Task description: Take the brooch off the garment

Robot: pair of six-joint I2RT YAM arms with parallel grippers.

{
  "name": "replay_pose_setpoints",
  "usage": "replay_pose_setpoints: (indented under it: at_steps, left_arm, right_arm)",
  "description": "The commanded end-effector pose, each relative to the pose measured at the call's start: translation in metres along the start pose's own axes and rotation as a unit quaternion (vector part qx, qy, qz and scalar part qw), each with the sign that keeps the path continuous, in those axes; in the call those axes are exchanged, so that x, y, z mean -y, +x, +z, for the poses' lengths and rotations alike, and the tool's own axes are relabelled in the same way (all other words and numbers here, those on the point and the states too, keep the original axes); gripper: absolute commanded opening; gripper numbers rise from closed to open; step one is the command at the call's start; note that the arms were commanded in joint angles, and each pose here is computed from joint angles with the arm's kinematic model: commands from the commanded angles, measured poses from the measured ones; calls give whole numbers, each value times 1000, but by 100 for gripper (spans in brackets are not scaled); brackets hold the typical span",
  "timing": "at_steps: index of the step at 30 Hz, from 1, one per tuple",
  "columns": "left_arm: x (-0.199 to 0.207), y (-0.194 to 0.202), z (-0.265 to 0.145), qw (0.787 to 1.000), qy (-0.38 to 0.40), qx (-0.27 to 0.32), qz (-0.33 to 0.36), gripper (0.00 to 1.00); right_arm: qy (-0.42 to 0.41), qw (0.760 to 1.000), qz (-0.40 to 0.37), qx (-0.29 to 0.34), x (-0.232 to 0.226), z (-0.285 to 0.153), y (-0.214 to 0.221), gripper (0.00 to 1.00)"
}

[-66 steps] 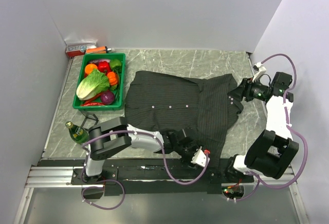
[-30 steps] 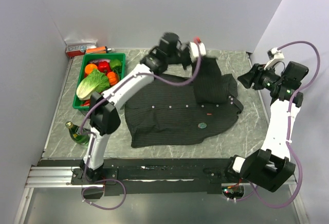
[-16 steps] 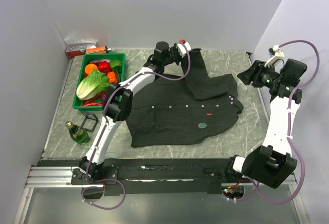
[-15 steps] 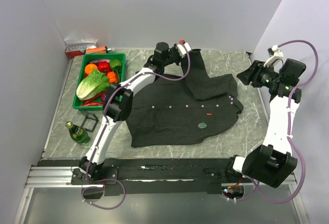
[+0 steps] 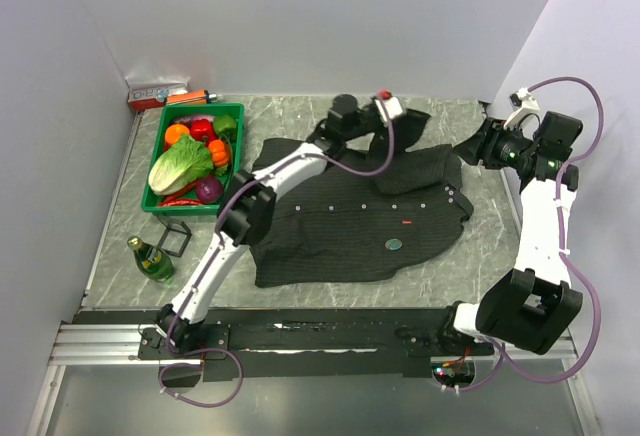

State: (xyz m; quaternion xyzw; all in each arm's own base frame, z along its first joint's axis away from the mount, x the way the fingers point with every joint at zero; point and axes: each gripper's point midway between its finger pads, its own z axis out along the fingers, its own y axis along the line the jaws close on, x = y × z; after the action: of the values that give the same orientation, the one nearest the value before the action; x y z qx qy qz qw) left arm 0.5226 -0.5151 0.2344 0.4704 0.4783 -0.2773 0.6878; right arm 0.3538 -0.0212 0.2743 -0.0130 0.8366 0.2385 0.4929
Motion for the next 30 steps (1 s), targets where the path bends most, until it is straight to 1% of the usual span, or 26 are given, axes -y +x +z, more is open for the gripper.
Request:
replay_pose_setpoints:
  at_steps: [1, 3, 4, 5, 6, 7, 8, 9, 10, 12, 13, 14, 15, 16, 17, 18, 19, 20, 21, 22, 23, 24, 25, 27, 28, 30]
  left_arm:
    - [48, -11, 20, 998, 61, 9, 3, 1]
    - [73, -3, 20, 996, 94, -9, 3, 3]
    - [79, -8, 15, 994, 108, -22, -1, 7]
    - [91, 1, 8, 991, 124, -39, -17, 8]
    - [96, -4, 1, 990, 134, -43, -26, 12]
    - [93, -29, -7, 989, 137, -40, -31, 31]
    - [105, -14, -20, 986, 149, -65, -44, 35]
    - [106, -17, -26, 985, 149, -75, -46, 41]
    - [102, -33, -36, 985, 146, -81, -48, 51]
    - [105, -27, -50, 982, 143, -113, -54, 61]
    - [99, -41, -57, 982, 136, -118, -52, 68]
    - [101, -34, -68, 977, 137, -149, -71, 69]
    - [100, -37, -75, 974, 133, -164, -85, 69]
    - [97, -54, -85, 972, 134, -166, -102, 71]
    - [106, -43, -103, 960, 146, -203, -129, 73]
    - [111, -46, -113, 955, 154, -212, -141, 72]
    - [112, -65, -124, 953, 159, -208, -152, 73]
    - [127, -53, -141, 943, 172, -230, -171, 73]
    - [134, -53, -151, 937, 180, -237, -180, 73]
    - [138, -66, -161, 936, 190, -227, -188, 72]
    - [153, -52, -174, 926, 200, -245, -205, 72]
    - [157, -51, -178, 923, 203, -245, -215, 72]
    - [167, -42, -186, 912, 204, -260, -245, 70]
    - [177, -30, -193, 899, 209, -270, -275, 69]
    - [187, -18, -194, 884, 202, -279, -315, 67]
    - [197, -13, -195, 863, 208, -273, -371, 66]
  right_arm:
    - [-7, 1000, -25, 17, -3, 1, -10, 59]
    - [-11, 999, -25, 15, -4, 2, -7, 59]
    - [-14, 999, -25, 14, -4, 2, -5, 59]
    - [-14, 1000, -24, 13, -4, 2, -4, 59]
    - [-16, 999, -25, 13, -4, 3, -3, 59]
    - [-17, 999, -25, 14, -4, 3, -3, 59]
    - [-24, 999, -20, 12, -6, 5, 1, 59]
    - [-26, 999, -20, 14, -6, 6, 1, 59]
    - [-30, 999, -17, 14, -8, 7, 1, 59]
    - [-42, 999, -19, 7, -13, 12, 6, 59]
    - [-48, 998, -31, 3, -15, 14, 9, 59]
    - [-52, 998, -38, -5, -17, 15, 15, 59]
    - [-63, 997, -48, -11, -21, 16, 21, 59]
    - [-80, 993, -82, -28, -26, 18, 33, 59]
    - [-95, 990, -96, -45, -29, 19, 48, 60]
    - [-105, 986, -114, -60, -32, 19, 60, 60]
    - [-122, 978, -145, -86, -34, 18, 78, 59]
    - [-136, 973, -151, -106, -34, 20, 95, 59]
    - [-146, 969, -159, -123, -35, 19, 106, 59]
    - [-154, 960, -192, -135, -31, 20, 116, 59]
    - [-169, 953, -187, -168, -34, 21, 137, 59]
    - [-174, 948, -197, -180, -33, 22, 145, 59]
    - [-176, 942, -212, -193, -29, 25, 154, 60]
    - [-192, 931, -212, -226, -31, 29, 175, 60]
    - [-201, 926, -216, -236, -31, 30, 181, 60]
    - [-219, 915, -209, -266, -35, 34, 198, 60]
